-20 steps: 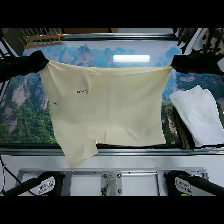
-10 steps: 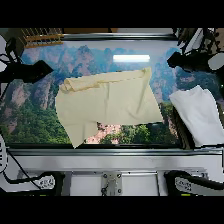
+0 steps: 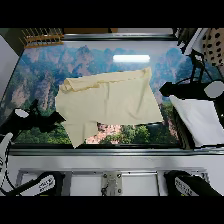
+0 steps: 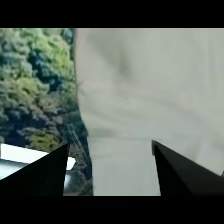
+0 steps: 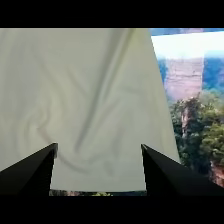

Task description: Fold the clothes and pants, and hang the long-sleeved shirts on hangers.

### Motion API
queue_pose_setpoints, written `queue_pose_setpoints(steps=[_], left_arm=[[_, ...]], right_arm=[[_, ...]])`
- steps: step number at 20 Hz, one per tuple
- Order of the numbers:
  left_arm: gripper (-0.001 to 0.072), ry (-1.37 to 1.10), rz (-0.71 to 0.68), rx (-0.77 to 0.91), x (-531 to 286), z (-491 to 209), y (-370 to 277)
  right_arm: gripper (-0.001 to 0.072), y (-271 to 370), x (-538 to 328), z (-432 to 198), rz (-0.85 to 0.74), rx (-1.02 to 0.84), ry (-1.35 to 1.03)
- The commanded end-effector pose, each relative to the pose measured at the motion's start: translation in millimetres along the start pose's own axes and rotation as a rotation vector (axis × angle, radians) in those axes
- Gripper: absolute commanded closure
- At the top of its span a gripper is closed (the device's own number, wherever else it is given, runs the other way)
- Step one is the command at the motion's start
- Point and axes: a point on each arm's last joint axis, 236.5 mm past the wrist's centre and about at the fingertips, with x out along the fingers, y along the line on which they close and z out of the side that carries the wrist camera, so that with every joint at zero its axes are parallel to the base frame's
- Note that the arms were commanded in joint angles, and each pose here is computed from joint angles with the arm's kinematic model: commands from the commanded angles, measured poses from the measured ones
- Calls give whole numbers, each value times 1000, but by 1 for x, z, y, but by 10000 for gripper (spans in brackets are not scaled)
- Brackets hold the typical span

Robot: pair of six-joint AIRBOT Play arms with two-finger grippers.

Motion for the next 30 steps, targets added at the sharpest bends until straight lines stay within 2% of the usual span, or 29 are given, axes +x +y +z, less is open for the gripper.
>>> queue_pose_setpoints(steps=[1, 6, 7, 8, 9, 13, 15, 17, 25, 26, 28, 30], left_arm=[[162, 6, -66, -91, 24, -11, 0], [164, -23, -96, -6, 28, 13, -37], [359, -41, -89, 19, 27, 18, -43], [634, -53, -91, 41, 24, 23, -48], [701, -65, -88, 61, 20, 29, -51], [701, -23, -66, 128, 13, 25, -53], [701, -20, -62, 134, 16, 22, -52], [701, -16, -57, 125, 19, 18, -48], [701, -9, -55, 122, 21, 16, -47], [701, -10, -55, 123, 21, 16, -47], [701, -10, -55, 123, 21, 16, -47], [701, -13, -60, 131, 17, 19, -51]], right_arm=[[141, 13, 6, -22, 40, 9, 44], [140, 10, 10, -28, 36, 14, 59], [139, 3, 12, -33, 14, 13, 75], [138, -8, 14, -41, -8, 41, 98], [138, -24, 18, -53, -35, 111, 124], [138, -101, 40, -132, -179, 597, 250], [139, -120, 59, -160, -199, 747, 264], [139, -122, 81, -165, -173, 792, 238], [140, -84, 133, -150, -40, 719, 175], [164, -82, 134, -151, -39, 710, 177], [496, -77, 135, -151, -24, 645, 185], [705, -69, 131, -145, 7, 556, 199]])
